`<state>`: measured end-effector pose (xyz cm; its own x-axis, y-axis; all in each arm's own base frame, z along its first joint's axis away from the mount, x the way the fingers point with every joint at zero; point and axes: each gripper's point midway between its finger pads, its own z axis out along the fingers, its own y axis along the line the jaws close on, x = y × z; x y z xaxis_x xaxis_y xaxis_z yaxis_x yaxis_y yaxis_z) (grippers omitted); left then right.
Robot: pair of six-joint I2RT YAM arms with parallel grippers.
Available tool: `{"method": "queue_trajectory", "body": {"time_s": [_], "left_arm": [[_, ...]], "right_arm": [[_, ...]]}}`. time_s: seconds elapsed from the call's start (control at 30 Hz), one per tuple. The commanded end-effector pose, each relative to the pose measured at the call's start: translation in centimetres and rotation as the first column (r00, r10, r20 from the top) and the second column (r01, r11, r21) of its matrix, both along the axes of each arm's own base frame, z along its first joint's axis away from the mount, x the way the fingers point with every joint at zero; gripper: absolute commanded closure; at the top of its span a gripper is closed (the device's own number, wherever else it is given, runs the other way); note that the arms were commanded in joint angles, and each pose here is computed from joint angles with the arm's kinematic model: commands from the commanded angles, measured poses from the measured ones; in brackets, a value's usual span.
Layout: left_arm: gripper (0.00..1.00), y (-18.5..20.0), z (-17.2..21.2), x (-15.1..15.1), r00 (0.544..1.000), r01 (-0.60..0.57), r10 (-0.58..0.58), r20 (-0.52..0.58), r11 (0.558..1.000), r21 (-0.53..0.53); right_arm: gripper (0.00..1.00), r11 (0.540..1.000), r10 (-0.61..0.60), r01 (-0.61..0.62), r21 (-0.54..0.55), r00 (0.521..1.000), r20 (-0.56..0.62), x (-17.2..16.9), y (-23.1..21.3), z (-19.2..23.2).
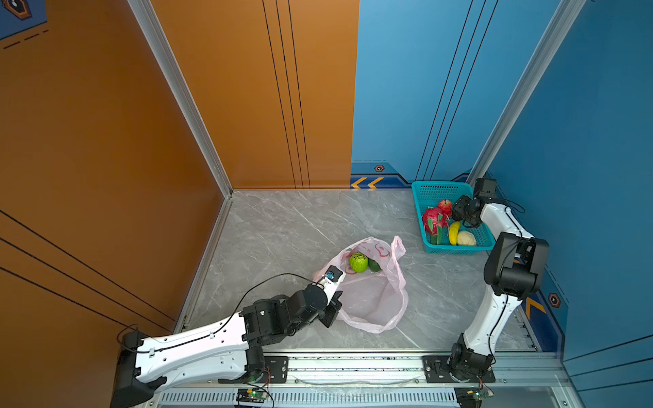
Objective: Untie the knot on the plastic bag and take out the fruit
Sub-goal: 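Open the right gripper to drop the avocado into the basket, then move the right gripper back from the basket over the bag opening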
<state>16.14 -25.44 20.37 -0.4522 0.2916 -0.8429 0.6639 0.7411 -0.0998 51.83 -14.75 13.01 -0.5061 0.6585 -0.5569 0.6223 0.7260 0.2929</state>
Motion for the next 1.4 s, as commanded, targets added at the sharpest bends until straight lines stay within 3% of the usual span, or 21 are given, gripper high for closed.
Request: {"method": "queue_trajectory", "body": {"time_s": [0.0,0.33,0.63,0.97,1.37], "left_arm": [[1.0,0.2,0.9,0.4,1.0,-0.022,0.022,0.012,1.0,-0.013],[1.0,0.4,1.3,0.2,1.0,-0.011,0.012,0.022,1.0,-0.024],[1.0,-0.2,1.5,0.1,0.999,0.016,-0.015,0.032,0.999,-0.031],[1.0,-0.6,1.7,0.0,0.999,0.029,-0.028,0.043,0.999,-0.04],[1.0,-0.7,1.9,-0.2,0.998,0.05,-0.048,0.048,0.998,-0.041]], "right_arm": [[0.21,0.999,0.002,-0.002,-0.046,1.0,0.008,-1.5,0.2,2.8],[0.2,0.999,0.053,-0.052,-0.015,0.998,0.035,-4.2,3.3,5.3],[0.2,0.972,0.229,-0.232,0.037,0.97,0.079,-9.4,11.9,10.9],[0.2,0.865,0.477,-0.492,0.096,0.867,0.143,-17.6,24.1,16.8],[0.2,0.682,0.689,-0.721,0.12,0.689,0.224,-25.6,37.3,20.7]]}}
